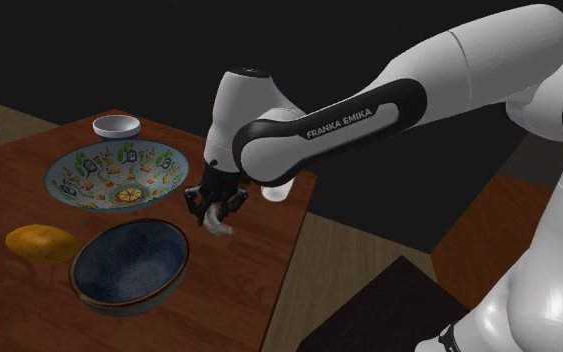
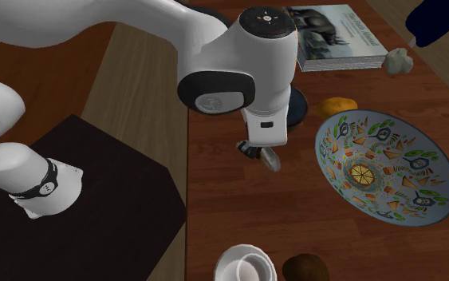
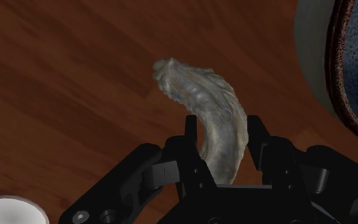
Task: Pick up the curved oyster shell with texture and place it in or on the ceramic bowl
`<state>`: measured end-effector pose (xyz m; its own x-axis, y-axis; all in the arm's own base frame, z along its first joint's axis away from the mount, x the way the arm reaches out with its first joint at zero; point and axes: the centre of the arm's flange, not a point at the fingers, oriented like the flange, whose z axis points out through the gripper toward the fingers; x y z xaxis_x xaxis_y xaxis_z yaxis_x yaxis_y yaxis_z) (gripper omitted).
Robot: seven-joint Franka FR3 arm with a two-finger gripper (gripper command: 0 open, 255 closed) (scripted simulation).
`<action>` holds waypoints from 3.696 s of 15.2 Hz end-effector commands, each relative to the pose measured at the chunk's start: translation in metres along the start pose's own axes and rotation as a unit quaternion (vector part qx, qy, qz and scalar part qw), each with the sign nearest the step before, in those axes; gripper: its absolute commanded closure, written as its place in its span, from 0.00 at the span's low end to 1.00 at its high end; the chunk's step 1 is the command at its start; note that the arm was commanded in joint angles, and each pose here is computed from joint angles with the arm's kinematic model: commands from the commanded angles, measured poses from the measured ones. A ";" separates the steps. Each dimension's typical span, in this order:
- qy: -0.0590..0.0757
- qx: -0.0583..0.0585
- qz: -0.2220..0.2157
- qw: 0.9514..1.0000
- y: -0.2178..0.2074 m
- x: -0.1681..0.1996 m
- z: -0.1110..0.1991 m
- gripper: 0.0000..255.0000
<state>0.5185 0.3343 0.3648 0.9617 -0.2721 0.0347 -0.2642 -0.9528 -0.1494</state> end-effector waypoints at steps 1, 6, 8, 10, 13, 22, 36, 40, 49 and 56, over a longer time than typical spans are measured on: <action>0.000 0.000 0.000 1.000 -0.001 0.000 -0.011 1.00; 0.000 0.000 0.000 1.000 -0.005 0.001 -0.037 1.00; 0.000 0.000 0.000 1.000 -0.007 0.002 -0.047 1.00; 0.000 0.000 0.000 1.000 -0.008 0.002 -0.058 1.00; 0.000 0.000 0.000 1.000 -0.010 0.003 -0.073 1.00; 0.000 0.000 0.000 1.000 -0.063 -0.017 -0.094 1.00; 0.000 0.000 0.000 1.000 -0.163 -0.060 -0.057 1.00; 0.000 0.000 0.000 1.000 -0.160 -0.061 -0.036 1.00; 0.000 0.000 0.000 1.000 -0.156 -0.062 -0.009 1.00; 0.000 0.000 0.000 1.000 -0.156 -0.062 -0.009 0.00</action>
<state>0.4993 0.4982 0.3949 0.9617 -0.2719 0.0343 -0.2641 -0.9529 -0.1491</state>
